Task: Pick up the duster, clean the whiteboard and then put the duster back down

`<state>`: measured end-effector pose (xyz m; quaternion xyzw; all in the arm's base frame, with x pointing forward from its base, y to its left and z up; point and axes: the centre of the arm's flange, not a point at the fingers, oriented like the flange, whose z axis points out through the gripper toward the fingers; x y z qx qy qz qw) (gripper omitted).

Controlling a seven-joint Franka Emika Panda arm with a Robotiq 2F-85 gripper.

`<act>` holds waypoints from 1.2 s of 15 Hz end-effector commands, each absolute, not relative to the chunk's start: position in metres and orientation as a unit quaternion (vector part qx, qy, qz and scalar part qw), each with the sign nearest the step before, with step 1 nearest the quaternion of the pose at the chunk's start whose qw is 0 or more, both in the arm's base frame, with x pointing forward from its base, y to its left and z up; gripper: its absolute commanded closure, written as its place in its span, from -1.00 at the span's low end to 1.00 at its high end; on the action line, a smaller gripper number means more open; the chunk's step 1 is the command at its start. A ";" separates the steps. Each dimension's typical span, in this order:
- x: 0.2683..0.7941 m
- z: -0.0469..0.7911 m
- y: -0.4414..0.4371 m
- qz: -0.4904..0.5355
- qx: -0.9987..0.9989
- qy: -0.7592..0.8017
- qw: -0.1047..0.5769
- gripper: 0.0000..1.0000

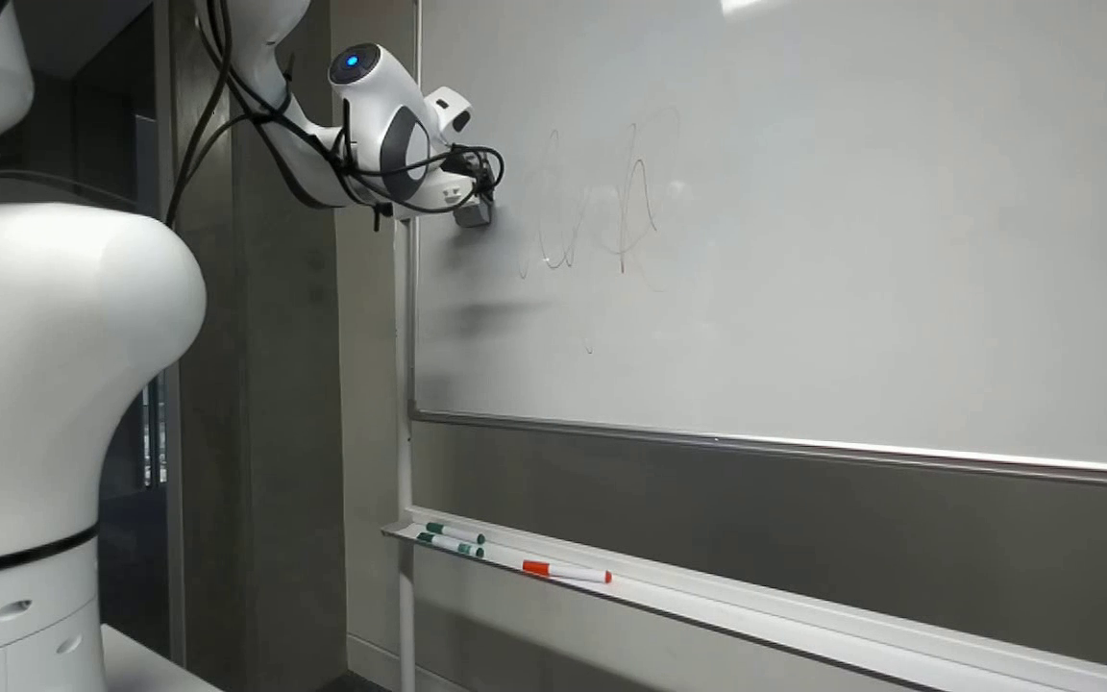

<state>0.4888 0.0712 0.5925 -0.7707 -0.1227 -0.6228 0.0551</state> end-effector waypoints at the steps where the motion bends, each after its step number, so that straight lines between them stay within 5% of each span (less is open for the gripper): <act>1: 0.533 0.561 0.034 -0.647 -0.753 -0.119 0.009 0.24; 18: 0.527 0.583 -0.175 -0.663 -0.744 0.007 -0.084 0.24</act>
